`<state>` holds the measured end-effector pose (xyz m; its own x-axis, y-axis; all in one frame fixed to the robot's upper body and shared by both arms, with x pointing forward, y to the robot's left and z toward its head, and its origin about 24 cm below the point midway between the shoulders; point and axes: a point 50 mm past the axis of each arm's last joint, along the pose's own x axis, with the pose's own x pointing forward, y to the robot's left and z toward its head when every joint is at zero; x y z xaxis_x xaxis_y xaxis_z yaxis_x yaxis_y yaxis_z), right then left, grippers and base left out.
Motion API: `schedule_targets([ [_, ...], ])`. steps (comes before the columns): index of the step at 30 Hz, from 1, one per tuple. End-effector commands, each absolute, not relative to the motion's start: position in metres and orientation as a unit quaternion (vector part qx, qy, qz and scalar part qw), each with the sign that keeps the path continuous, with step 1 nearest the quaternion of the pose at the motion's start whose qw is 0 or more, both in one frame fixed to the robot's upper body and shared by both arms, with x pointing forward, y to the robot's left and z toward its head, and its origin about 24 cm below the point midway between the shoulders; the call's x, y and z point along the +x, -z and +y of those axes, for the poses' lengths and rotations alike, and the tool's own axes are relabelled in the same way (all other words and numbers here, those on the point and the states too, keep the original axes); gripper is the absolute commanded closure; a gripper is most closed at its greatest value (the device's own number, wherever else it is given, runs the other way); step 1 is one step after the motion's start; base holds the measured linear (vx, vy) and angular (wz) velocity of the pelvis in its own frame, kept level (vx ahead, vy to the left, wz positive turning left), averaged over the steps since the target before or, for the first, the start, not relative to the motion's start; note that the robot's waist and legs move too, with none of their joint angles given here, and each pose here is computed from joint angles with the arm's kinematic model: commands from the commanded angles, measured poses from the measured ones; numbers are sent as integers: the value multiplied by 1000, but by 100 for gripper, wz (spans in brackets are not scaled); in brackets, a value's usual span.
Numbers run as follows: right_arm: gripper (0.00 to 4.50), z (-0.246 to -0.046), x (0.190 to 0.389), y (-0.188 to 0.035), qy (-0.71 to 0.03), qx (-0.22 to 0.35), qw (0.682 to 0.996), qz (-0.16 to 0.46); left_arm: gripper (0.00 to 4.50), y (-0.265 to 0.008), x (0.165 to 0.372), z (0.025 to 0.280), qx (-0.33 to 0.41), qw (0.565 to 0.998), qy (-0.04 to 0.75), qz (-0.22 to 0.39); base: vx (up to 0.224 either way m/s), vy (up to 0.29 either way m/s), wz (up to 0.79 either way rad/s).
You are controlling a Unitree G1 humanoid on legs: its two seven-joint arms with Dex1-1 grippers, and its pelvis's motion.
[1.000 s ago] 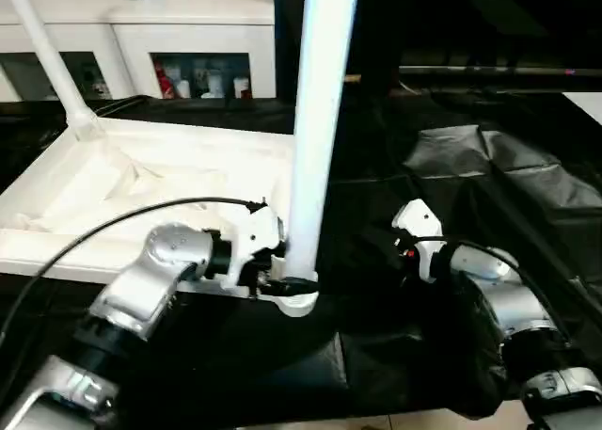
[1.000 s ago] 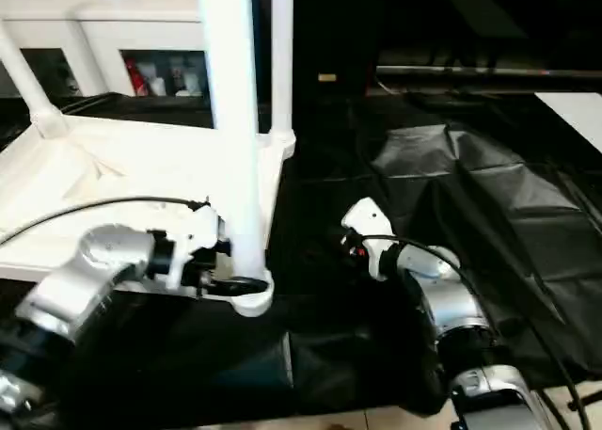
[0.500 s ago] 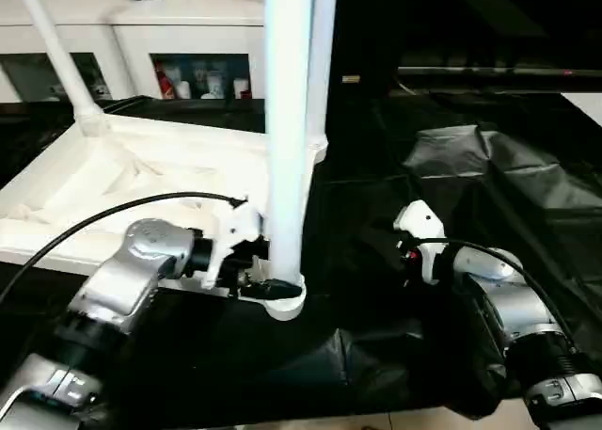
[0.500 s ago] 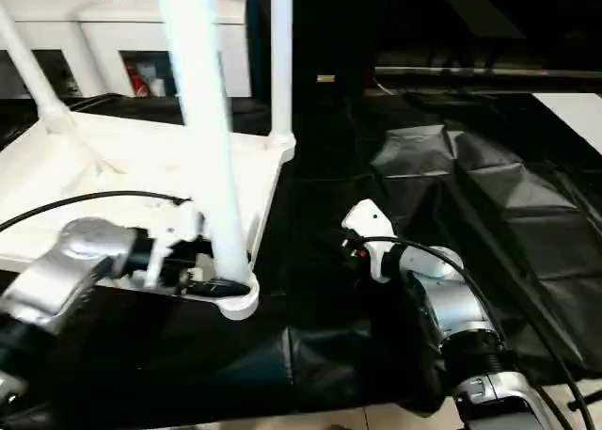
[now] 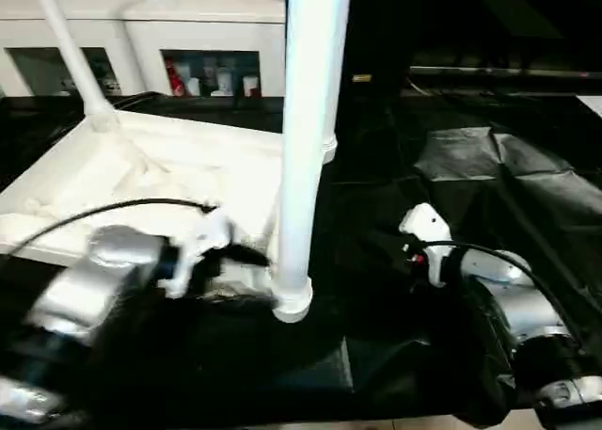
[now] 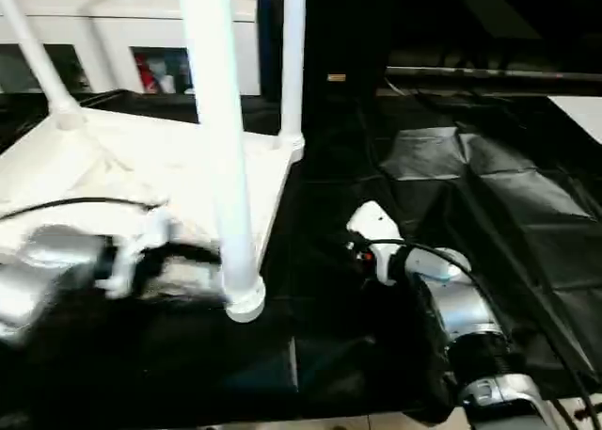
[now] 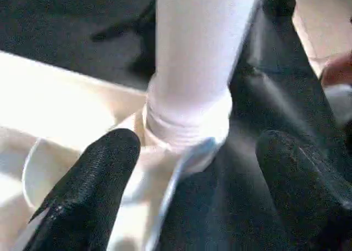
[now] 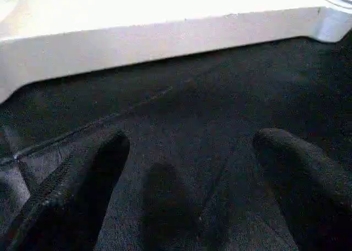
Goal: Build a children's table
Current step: Rotate table base
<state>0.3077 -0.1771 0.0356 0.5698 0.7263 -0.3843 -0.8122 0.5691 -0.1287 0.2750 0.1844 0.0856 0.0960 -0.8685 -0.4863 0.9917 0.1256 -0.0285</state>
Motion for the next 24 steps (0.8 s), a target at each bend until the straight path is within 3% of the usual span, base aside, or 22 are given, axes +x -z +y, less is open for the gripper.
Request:
schedule_targets([
  [1,31,-175,307,-38,-448,-153,870,137,52,-86,277,186,177,717,644,200,0,0,0],
  [6,31,-174,306,-39,-451,-155,868,136,52,-80,284,188,203,719,633,203,0,0,0],
  [7,31,-174,306,-39,-452,-156,868,136,78,-79,287,187,208,726,625,197,0,0,0],
  [13,31,-174,301,-39,-473,-167,854,140,113,-71,301,182,231,738,605,189,0,0,0],
  [24,31,-175,289,-44,-512,-173,829,143,195,-65,301,195,250,696,630,236,0,0,0],
])
